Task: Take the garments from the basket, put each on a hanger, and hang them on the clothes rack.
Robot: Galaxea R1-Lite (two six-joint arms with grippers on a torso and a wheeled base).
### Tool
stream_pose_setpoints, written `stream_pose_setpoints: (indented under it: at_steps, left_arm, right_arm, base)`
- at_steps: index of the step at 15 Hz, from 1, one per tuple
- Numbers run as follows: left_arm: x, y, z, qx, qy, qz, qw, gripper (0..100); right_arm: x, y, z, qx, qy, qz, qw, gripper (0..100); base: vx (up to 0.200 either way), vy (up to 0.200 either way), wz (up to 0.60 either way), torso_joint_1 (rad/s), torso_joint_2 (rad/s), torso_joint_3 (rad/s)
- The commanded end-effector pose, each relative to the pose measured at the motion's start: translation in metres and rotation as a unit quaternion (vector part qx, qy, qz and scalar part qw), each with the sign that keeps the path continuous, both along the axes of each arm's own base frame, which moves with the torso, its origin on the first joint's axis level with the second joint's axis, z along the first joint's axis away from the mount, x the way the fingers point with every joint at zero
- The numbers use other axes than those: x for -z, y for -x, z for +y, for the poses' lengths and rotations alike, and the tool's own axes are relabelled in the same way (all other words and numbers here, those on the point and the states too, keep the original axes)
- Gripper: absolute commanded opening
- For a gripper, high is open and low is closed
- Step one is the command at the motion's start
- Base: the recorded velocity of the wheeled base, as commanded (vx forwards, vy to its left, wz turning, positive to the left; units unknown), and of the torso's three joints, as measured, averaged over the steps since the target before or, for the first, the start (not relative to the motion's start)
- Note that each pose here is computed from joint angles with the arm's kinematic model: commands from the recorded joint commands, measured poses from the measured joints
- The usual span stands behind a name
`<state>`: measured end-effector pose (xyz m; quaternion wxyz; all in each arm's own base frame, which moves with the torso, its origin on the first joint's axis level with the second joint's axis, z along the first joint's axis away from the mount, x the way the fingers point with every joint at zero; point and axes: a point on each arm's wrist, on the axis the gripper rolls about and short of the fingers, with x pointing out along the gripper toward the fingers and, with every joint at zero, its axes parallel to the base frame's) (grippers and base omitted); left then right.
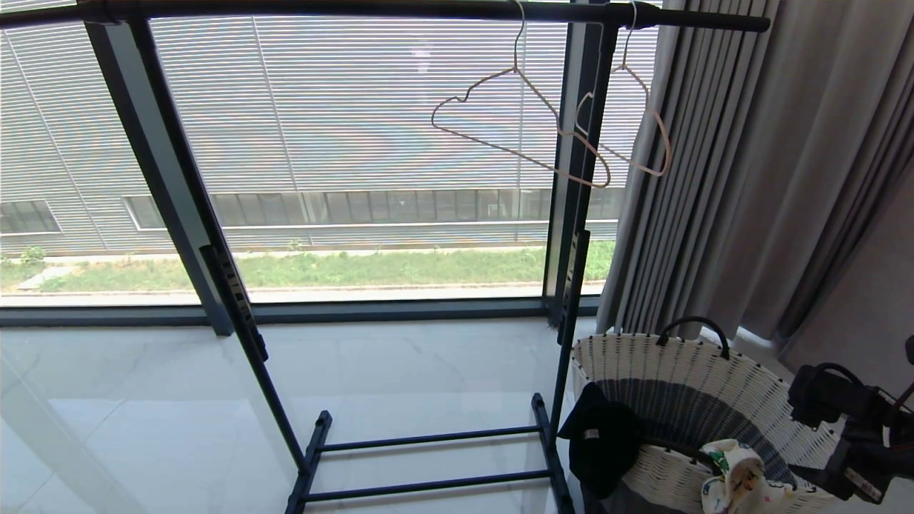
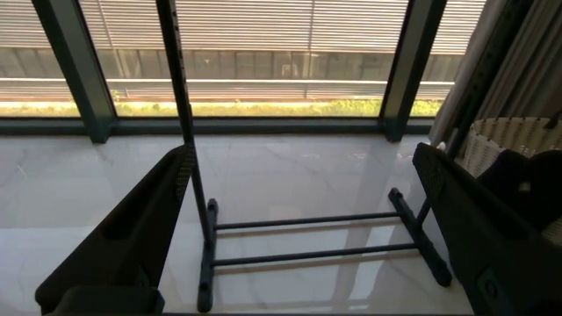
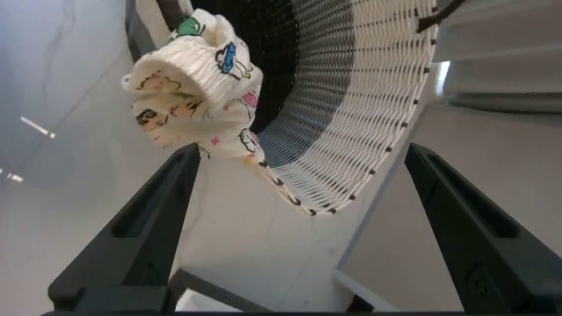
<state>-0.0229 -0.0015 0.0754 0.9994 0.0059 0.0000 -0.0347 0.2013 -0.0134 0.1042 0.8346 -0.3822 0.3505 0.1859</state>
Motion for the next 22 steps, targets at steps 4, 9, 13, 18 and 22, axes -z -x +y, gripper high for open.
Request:
stream_pose_setpoints:
  at_steps: [4,9,13,18,22]
  left_arm:
    - [0.000,0.000,0.000,0.003,0.000,0.001,1.0000,100]
    - [0.000,0.000,0.000,0.004,0.000,0.001,1.0000,100]
    - [0.000,0.000,0.000,0.009,0.000,0.001,1.0000,100]
    - [0.000,0.000,0.000,0.009,0.000,0.001,1.0000,100]
    - [0.000,0.000,0.000,0.009,0.000,0.001,1.0000,100]
  right_arm:
    - [0.072,-0.061,-0.001,-0.043,0.025,0.066,0.9966,100]
    - [0.073,-0.070,0.008,-0.065,0.029,0.063,0.9955,100]
    - [0.058,-0.061,0.011,-0.082,0.024,0.094,0.9919,100]
    - [0.053,-0.091,0.016,-0.091,0.027,0.064,0.9935,100]
    - [0.060,-0.095,0.023,-0.098,0.026,0.074,0.9921,100]
  base:
    - [0.000,0.000,0.00,0.000,0.00,0.000]
    - [0.000,0.000,0.00,0.000,0.00,0.000]
    - [0.000,0.000,0.00,0.000,0.00,0.000]
    - [0.000,0.000,0.00,0.000,0.00,0.000]
    - [0.000,0.000,0.00,0.000,0.00,0.000]
